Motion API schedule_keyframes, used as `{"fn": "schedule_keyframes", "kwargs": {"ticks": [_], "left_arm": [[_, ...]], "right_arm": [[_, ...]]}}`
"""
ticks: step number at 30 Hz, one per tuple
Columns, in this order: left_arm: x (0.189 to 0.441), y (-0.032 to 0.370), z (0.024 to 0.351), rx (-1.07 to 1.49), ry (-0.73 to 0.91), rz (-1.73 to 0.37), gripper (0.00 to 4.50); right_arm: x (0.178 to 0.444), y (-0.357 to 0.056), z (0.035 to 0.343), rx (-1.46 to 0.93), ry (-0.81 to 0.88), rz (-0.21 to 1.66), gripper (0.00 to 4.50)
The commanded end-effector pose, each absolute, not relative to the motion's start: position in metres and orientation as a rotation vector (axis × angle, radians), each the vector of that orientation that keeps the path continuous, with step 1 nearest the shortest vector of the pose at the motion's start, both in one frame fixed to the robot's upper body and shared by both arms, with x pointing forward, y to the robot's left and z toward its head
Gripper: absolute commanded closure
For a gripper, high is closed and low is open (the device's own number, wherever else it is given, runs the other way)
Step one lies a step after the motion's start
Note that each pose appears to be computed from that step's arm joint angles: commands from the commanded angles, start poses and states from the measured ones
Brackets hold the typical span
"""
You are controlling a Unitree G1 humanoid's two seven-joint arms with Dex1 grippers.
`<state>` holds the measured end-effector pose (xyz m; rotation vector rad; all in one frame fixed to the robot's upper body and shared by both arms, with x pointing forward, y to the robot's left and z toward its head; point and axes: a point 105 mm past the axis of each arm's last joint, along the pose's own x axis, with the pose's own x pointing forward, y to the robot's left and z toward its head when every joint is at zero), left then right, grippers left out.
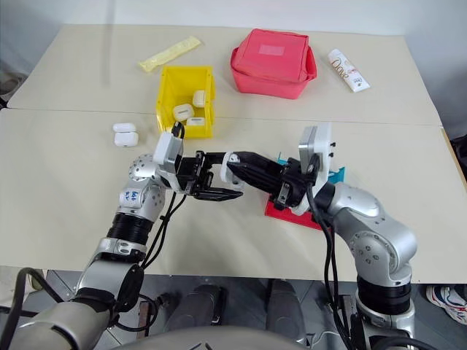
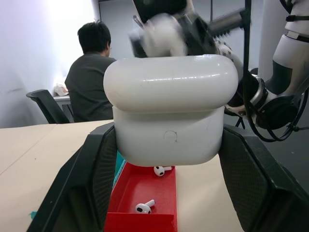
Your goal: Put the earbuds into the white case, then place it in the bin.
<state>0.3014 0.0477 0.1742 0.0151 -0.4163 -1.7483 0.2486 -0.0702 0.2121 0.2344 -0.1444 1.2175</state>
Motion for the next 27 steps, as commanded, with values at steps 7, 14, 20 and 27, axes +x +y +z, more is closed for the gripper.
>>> {"fn": "schedule_keyframes", "kwargs": {"ticks": [7, 14, 20, 27], "left_arm": [[0.302, 0.046, 0.202, -0.005, -0.522, -1.720, 1.72], [0.302, 0.046, 0.205, -0.017, -0.530, -1.713, 1.72], [0.300, 0.047, 0.202, -0.002, -0.533, -1.723, 1.72], [0.299, 0.047, 0.198, 0.022, -0.535, -1.722, 1.72]], "right_arm": [[0.249, -0.072, 0.202, 0.223, -0.131, 1.223, 4.01], [0.254, -0.077, 0.190, 0.203, -0.098, 1.198, 4.01], [0.255, -0.082, 0.174, 0.152, -0.023, 1.186, 4.01], [0.253, -0.082, 0.165, 0.135, 0.066, 1.212, 4.01]]}}
